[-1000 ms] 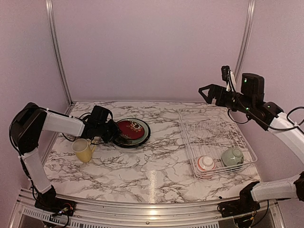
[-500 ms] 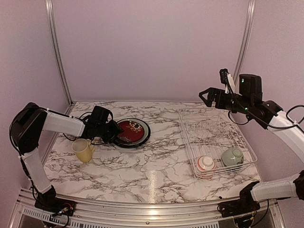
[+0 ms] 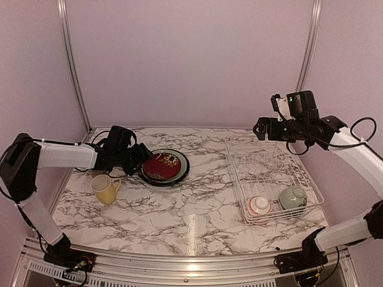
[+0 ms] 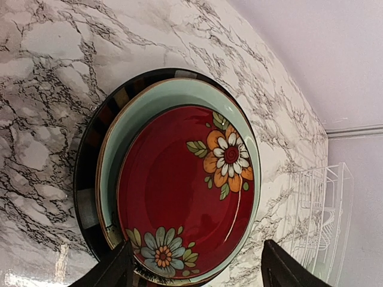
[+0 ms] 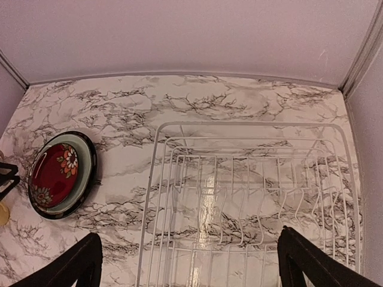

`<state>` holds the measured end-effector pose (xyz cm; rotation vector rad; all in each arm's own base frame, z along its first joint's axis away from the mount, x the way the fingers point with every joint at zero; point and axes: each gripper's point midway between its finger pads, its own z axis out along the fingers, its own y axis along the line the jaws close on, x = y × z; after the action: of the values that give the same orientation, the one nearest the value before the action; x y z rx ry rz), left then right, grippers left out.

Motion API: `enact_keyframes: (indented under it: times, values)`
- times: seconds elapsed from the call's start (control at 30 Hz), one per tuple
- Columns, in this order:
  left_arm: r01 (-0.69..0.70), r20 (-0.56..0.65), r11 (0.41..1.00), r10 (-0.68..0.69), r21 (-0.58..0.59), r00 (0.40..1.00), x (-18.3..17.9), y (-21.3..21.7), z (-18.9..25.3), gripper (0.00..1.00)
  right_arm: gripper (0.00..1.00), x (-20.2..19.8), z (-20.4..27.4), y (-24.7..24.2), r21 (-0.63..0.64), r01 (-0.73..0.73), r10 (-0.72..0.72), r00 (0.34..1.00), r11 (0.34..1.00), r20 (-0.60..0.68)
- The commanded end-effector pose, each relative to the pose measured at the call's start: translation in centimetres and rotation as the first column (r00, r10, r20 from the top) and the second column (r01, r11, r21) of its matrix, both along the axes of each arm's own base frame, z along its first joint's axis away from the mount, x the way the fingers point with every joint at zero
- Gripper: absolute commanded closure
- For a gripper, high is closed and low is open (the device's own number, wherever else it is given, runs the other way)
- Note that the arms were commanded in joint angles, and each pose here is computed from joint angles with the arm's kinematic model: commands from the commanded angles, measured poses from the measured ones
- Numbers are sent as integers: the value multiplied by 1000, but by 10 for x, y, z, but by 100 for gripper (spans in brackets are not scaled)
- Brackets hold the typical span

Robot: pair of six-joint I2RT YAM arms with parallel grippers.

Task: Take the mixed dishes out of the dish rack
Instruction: Place the plate on the plate, then grab the bowl from the dish rack.

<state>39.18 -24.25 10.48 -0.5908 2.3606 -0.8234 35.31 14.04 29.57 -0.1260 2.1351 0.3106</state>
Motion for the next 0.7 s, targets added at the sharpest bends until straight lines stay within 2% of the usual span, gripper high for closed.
enact_keyframes:
  times: [0.0,0.13,0.2,0.27,0.3,0.4,0.47,0.67]
  values:
    - [-10,23,997,8,73,1000,-4,14,10,24,1,-5,-43,-21,-153,60,-89,978,986,-190]
    - [3,63,998,-7,60,998,-3,12,28,22,1,-23,-91,-23,-193,54,-130,903,980,-408]
    - [21,97,999,-26,48,995,-5,9,43,22,1,-43,-118,-23,-203,26,-133,834,979,-536]
    - [45,141,998,-50,43,989,-7,3,60,20,1,-61,-137,-23,-202,2,-127,783,979,-609]
    - [62,163,997,-68,40,984,-9,-2,69,20,2,-69,-145,-23,-199,-9,-122,762,980,-636]
    - [121,231,992,-126,36,965,-14,-19,97,19,15,-99,-163,-18,-157,-63,-70,693,986,-718]
    - [187,283,982,-185,22,941,-23,-36,119,18,19,-114,-169,-11,-132,-94,-35,670,987,-741]
    - [327,384,945,-310,24,870,-45,-64,163,15,15,-138,-188,-1,-177,-154,-45,622,972,-782]
